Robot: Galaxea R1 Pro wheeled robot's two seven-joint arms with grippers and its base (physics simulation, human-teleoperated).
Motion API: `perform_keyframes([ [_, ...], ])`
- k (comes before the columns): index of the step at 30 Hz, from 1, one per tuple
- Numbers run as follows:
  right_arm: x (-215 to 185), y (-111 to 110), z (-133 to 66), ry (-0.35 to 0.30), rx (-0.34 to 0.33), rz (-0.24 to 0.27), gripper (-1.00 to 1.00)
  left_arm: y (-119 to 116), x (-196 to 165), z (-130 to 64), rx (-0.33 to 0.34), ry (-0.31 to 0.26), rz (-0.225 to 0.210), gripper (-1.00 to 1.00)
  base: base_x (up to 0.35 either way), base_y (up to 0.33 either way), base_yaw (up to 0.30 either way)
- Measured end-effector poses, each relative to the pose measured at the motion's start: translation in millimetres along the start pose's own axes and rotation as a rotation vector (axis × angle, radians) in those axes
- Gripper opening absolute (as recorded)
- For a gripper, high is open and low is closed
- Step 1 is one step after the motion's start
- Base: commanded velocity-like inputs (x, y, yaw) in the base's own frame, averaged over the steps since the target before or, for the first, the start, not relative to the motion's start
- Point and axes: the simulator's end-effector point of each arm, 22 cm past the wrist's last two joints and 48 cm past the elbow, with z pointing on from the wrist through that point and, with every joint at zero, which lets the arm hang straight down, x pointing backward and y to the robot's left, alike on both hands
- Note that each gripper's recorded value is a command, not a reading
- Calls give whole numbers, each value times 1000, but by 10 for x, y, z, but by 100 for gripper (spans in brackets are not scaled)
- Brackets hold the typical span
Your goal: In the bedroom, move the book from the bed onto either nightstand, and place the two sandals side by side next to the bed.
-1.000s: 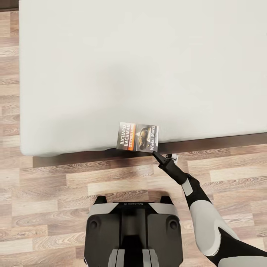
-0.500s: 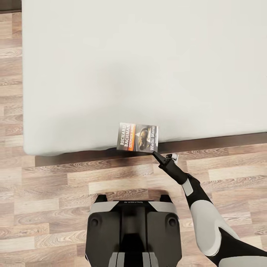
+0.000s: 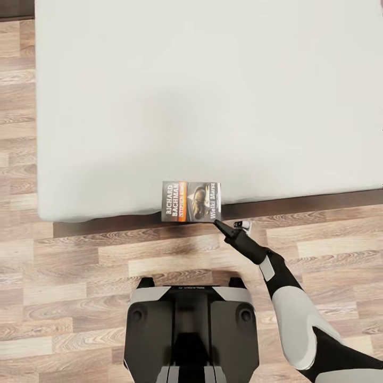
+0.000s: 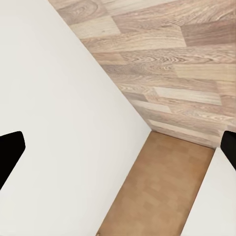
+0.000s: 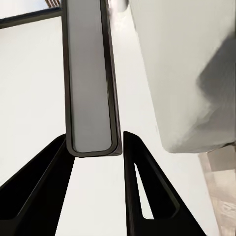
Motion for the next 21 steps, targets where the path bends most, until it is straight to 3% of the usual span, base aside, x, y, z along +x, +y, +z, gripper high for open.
perform_keyframes([
  [5,390,85,179,152,-17,6,-100,21,44,-26,0,-1,0,100,0,0,0],
  [7,474,112,207,182,-20,7,-100,30,63,-36,0,0,0,100,0,0,0],
  [14,621,182,231,230,-21,13,-100,57,124,-70,0,0,1,100,0,0,0],
  [21,713,256,233,255,-21,51,-100,75,184,-102,1,0,1,100,0,0,0],
])
